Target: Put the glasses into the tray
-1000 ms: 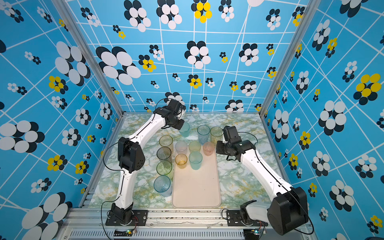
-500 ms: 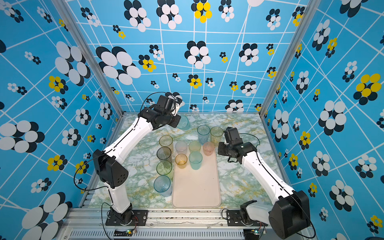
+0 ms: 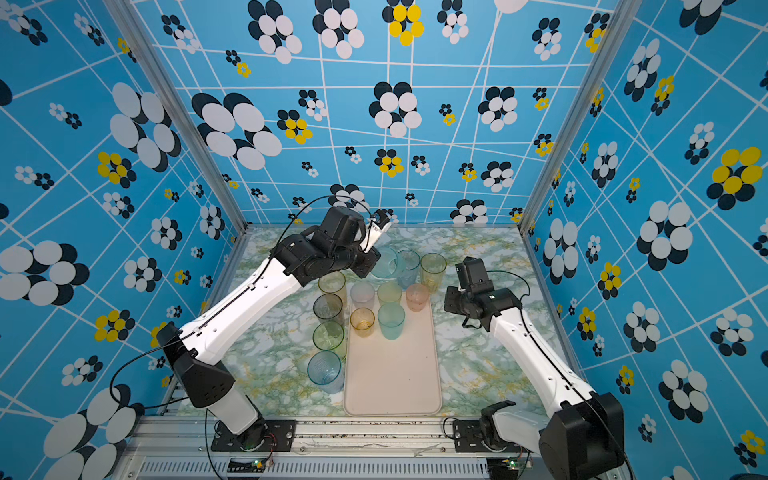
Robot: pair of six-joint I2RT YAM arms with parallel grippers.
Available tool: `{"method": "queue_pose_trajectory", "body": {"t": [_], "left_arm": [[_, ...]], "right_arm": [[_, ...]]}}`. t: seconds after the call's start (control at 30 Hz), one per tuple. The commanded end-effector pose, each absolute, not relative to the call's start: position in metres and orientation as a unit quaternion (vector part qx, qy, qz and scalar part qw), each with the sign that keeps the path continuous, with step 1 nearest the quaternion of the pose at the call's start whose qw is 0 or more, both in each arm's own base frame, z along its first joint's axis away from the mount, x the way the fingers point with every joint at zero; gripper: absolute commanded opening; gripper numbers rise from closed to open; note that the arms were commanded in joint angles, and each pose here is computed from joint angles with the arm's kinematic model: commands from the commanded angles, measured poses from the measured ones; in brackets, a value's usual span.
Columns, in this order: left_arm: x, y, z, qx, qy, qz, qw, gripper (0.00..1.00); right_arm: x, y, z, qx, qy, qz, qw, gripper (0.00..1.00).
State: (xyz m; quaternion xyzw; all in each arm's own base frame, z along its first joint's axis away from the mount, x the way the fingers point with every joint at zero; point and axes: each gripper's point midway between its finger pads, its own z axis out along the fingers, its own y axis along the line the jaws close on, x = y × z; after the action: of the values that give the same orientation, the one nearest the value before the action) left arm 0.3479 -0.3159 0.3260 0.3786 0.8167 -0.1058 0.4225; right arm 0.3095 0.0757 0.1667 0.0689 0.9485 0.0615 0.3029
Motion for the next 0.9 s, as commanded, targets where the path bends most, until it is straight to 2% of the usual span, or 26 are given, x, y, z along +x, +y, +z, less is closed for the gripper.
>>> {"method": "queue_pose_trajectory", "body": {"t": [0.0,0.53,0.87], "left_arm": [[0.33,-0.315,0.342,0.397,0.8,-0.105,0.437,0.06],[0.267,-0.388,0.312,0.537,0.742,-0.134,0.38,0.06],[0.257,-0.414,0.277,0.58,0.736,-0.127,0.327,0.06]], "right_arm": [[0.301,0.061,0.166,0.093,0.947,0.048,0.304,0.37],[0.296,0.039,0.168,0.126,0.945,0.036,0.301,0.38],[0.294,0.032,0.174,0.131,0.942,0.031,0.306,0.38]]}}
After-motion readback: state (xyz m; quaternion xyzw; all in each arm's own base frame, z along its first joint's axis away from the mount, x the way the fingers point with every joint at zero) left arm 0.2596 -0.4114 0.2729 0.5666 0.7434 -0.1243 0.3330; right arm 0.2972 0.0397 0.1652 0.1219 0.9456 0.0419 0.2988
